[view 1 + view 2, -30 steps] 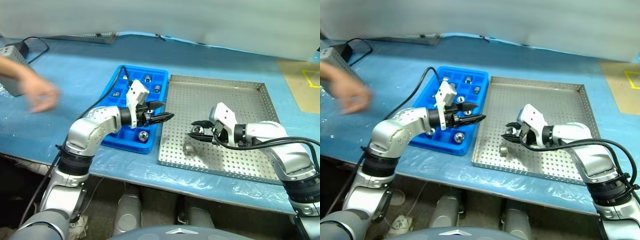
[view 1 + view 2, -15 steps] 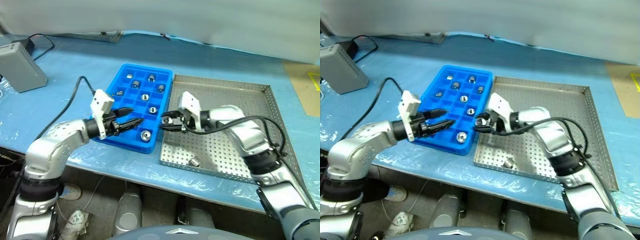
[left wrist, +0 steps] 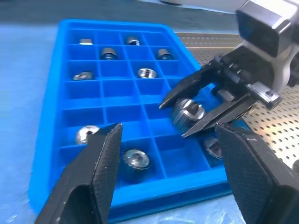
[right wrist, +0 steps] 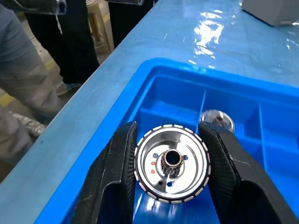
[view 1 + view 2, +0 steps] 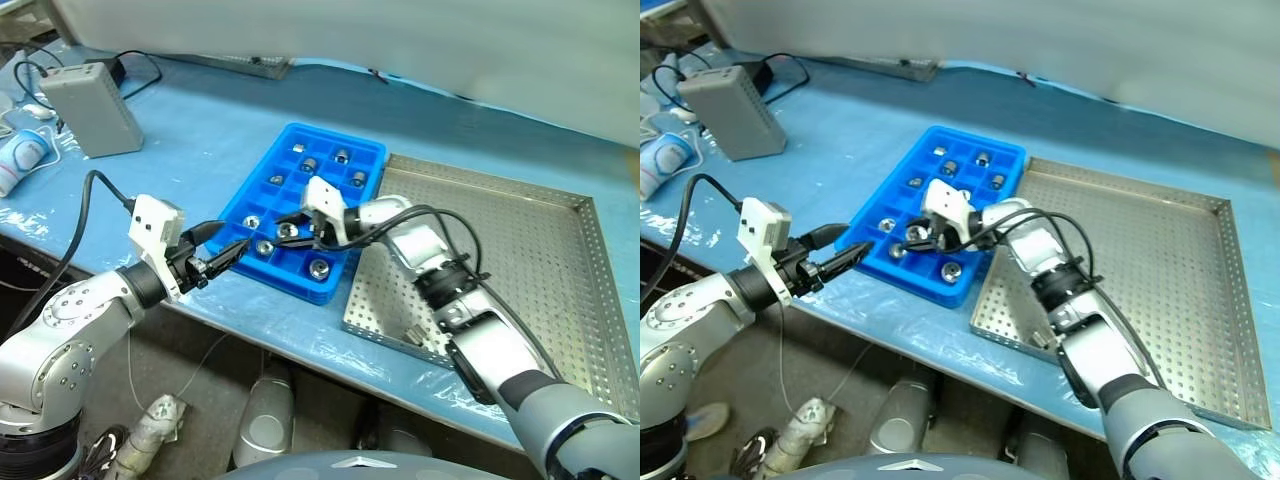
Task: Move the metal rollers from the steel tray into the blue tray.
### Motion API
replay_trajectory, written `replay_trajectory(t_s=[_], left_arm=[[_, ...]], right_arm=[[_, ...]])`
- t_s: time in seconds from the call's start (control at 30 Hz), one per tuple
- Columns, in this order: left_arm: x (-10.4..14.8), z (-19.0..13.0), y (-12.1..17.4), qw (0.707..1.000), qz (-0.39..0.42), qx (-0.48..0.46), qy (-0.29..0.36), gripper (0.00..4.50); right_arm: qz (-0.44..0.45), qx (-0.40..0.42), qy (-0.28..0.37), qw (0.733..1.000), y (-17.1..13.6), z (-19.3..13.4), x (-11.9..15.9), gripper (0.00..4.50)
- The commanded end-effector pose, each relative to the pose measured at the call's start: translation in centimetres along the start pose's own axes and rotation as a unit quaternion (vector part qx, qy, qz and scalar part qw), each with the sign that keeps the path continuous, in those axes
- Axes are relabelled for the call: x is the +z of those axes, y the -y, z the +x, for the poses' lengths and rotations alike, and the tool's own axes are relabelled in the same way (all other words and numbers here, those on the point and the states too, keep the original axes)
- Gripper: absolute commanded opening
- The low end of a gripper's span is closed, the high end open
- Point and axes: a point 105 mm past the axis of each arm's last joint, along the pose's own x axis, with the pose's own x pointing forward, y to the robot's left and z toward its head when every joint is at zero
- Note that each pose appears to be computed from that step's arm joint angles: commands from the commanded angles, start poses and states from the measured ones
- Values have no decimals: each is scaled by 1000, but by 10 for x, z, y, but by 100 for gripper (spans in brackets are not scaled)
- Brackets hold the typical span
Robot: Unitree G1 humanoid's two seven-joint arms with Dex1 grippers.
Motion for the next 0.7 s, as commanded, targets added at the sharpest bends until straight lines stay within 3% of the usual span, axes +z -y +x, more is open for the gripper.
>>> replay_trajectory(t_s=[0.03, 0.2, 0.5, 0.7], left_arm=[[14, -1, -3, 1000, 21, 2, 19, 336], [16, 7, -1, 1000, 21, -17, 16, 336], [20, 26, 3, 998, 22, -59, 10, 336], [20, 30, 3, 997, 23, -74, 3, 336]], right_arm=[[-23, -26, -5, 999, 16, 1, 2, 163], [-35, -57, -29, 997, 28, -11, -14, 163], [-33, -86, -26, 995, 39, -30, -14, 163], [-16, -86, -34, 996, 30, -27, -29, 163]])
